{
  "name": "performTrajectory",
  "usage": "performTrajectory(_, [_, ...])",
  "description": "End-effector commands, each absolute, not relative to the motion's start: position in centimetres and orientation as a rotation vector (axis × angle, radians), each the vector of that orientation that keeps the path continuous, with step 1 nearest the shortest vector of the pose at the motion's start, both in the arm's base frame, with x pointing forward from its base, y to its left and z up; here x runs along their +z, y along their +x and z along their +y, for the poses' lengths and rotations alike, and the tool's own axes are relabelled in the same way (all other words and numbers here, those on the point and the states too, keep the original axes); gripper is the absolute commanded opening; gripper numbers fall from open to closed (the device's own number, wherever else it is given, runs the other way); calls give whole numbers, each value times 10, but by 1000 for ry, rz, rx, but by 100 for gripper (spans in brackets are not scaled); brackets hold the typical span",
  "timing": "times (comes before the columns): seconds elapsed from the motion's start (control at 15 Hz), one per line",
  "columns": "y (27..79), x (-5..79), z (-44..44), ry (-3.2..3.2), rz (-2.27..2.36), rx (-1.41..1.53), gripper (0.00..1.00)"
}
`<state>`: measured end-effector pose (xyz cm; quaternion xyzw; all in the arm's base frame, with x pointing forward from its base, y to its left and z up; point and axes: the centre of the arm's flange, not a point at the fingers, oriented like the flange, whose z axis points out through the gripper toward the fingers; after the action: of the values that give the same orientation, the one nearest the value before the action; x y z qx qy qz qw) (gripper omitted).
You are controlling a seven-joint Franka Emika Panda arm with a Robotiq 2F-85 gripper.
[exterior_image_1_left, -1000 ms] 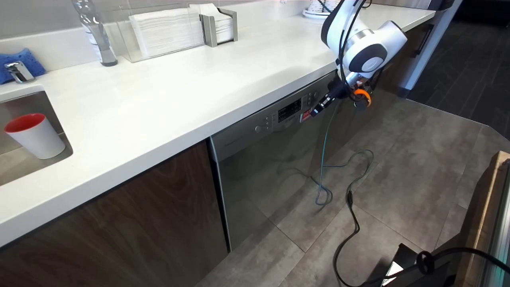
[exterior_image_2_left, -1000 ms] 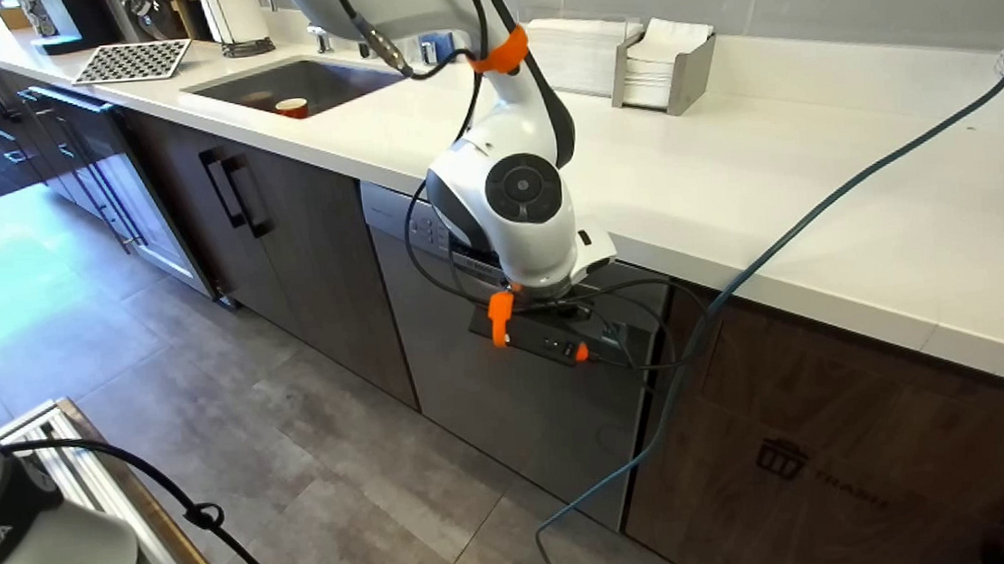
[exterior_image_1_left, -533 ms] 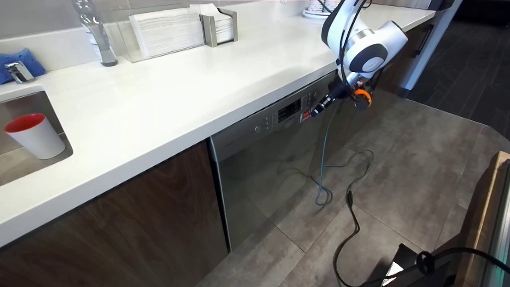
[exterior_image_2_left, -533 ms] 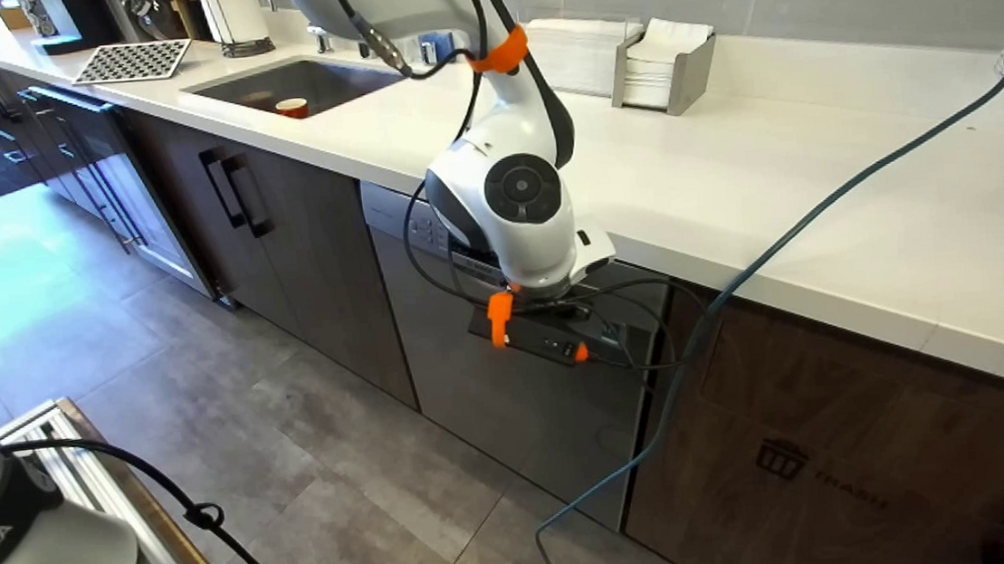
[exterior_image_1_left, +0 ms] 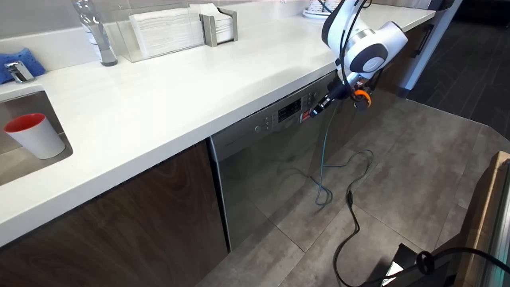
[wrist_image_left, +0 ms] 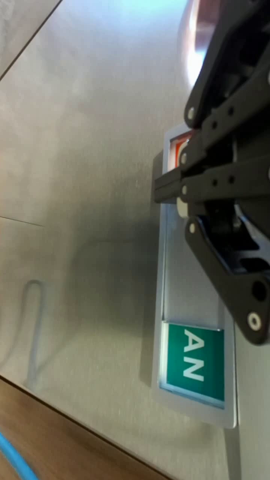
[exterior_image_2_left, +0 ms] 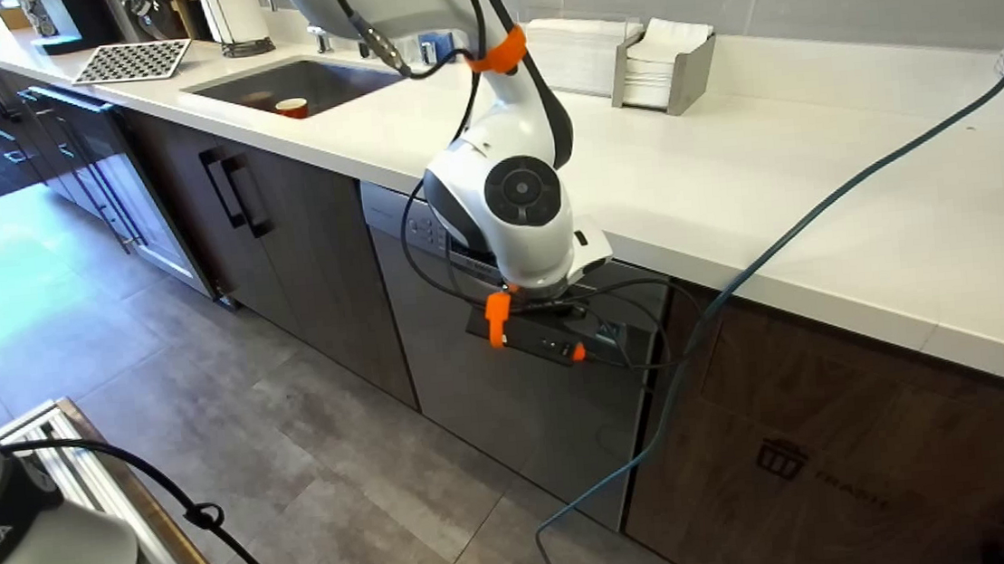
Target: Slide the tab on the dishwasher
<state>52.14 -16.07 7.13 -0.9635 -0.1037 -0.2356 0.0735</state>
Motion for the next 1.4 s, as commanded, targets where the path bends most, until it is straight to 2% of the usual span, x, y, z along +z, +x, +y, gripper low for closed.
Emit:
performTrajectory(0.0, [507, 79, -146, -2853, -340, -706, 0])
performTrajectory(1.2, [511, 73, -115, -2797, -397, -681, 0])
performTrajectory(1.27, [511, 74, -115, -2794, -394, -676, 26])
performTrajectory(1.33, [511, 74, -115, -2792, -393, -677, 28])
